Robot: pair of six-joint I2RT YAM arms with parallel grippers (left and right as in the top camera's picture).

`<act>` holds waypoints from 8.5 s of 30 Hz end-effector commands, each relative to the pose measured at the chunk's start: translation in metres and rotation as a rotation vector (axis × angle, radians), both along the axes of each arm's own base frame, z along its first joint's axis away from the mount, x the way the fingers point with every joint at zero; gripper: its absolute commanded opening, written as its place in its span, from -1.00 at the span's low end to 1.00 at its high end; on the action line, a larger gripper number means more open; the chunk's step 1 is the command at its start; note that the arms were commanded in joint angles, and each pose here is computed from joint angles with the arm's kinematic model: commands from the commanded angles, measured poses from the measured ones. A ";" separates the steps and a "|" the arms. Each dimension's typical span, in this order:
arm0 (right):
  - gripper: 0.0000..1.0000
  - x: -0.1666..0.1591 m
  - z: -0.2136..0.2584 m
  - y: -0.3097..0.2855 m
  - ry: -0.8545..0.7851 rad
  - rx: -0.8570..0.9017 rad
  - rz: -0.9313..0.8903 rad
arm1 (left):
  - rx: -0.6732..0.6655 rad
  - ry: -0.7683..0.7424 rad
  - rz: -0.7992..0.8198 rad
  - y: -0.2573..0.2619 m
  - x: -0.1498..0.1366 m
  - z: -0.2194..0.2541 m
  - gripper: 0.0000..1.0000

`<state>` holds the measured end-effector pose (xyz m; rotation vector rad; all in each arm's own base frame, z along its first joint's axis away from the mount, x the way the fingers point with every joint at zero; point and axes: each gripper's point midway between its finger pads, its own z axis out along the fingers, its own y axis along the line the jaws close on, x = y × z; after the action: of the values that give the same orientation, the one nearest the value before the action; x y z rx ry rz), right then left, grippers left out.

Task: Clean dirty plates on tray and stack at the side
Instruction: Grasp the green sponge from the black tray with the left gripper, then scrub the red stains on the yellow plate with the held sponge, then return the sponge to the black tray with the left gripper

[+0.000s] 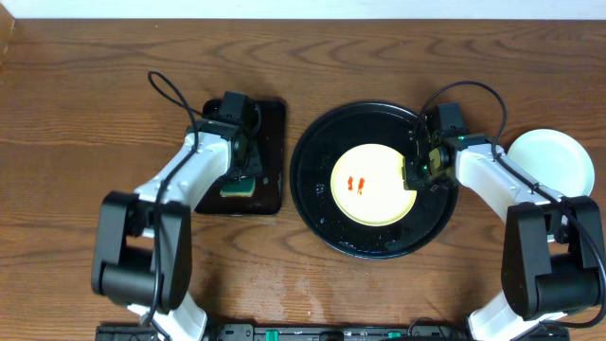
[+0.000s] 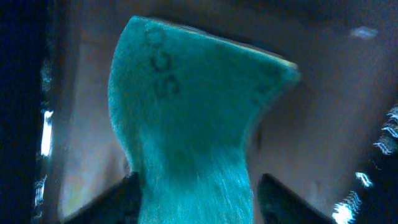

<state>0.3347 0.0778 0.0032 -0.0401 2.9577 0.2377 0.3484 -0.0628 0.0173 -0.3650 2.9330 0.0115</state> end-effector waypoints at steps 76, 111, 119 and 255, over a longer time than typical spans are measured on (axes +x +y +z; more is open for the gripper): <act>-0.98 -0.018 -0.010 0.013 0.058 0.002 0.033 | -0.532 -0.098 -0.445 -0.276 -0.043 0.028 -0.85; -0.98 -0.021 -0.012 0.006 0.071 -0.035 0.028 | -0.445 0.123 -0.323 -0.264 -0.041 -0.034 -0.85; -0.98 -0.021 -0.012 0.006 0.071 -0.035 0.028 | -0.602 0.176 -0.449 -0.316 -0.078 -0.022 -0.85; -0.98 -0.020 -0.007 0.026 0.068 0.079 0.060 | -0.073 -0.238 -0.058 -0.009 -0.005 0.130 0.58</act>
<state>0.3210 0.1025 0.0027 -0.1003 2.9897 0.3611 0.3412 -0.0729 0.1064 -0.2894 2.8125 -0.0987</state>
